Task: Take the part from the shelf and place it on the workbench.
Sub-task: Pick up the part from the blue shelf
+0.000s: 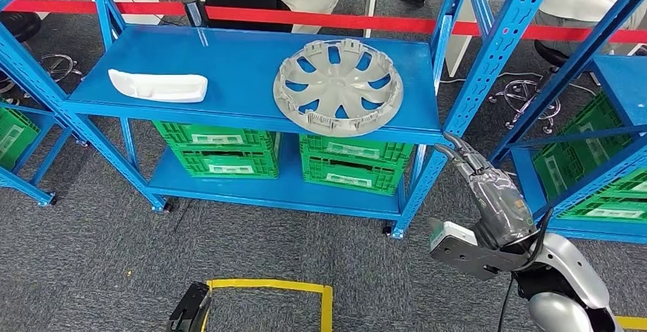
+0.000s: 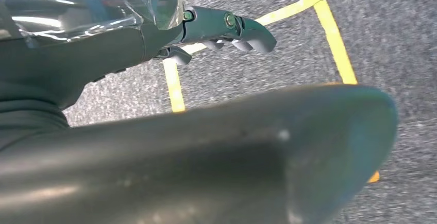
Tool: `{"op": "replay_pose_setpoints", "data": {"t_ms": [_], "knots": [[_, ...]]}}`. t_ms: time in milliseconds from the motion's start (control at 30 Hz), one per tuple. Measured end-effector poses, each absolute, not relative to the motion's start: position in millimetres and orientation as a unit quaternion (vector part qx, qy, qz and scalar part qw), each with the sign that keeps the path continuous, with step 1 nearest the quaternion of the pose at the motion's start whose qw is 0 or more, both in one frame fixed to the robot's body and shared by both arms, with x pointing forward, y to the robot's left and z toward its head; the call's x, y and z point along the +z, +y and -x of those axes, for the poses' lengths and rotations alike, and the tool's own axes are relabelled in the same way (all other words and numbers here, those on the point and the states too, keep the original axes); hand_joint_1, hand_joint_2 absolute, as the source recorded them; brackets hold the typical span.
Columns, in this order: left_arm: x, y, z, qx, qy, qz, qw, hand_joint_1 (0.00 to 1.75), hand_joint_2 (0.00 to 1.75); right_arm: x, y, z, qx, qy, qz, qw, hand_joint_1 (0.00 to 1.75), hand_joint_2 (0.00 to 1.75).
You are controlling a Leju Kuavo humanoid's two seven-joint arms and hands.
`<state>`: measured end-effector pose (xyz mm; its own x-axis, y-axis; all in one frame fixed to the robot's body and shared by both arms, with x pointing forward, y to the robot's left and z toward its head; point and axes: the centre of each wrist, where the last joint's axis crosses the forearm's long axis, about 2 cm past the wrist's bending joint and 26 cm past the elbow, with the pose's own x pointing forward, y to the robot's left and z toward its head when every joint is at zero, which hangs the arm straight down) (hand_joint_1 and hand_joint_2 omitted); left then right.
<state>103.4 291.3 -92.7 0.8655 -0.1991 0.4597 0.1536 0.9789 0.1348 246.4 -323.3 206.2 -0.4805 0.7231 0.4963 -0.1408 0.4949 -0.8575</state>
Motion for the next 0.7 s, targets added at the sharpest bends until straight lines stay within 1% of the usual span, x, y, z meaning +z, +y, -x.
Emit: {"op": "replay_pose_setpoints", "data": {"t_ms": [700], "knots": [[-92.4,292.2,-104.9,-0.101,-0.237,-0.047,0.965,0.00,0.00,202.6,-323.7,-240.5,0.465,-0.722,0.195,0.474,0.00,1.75]]}}
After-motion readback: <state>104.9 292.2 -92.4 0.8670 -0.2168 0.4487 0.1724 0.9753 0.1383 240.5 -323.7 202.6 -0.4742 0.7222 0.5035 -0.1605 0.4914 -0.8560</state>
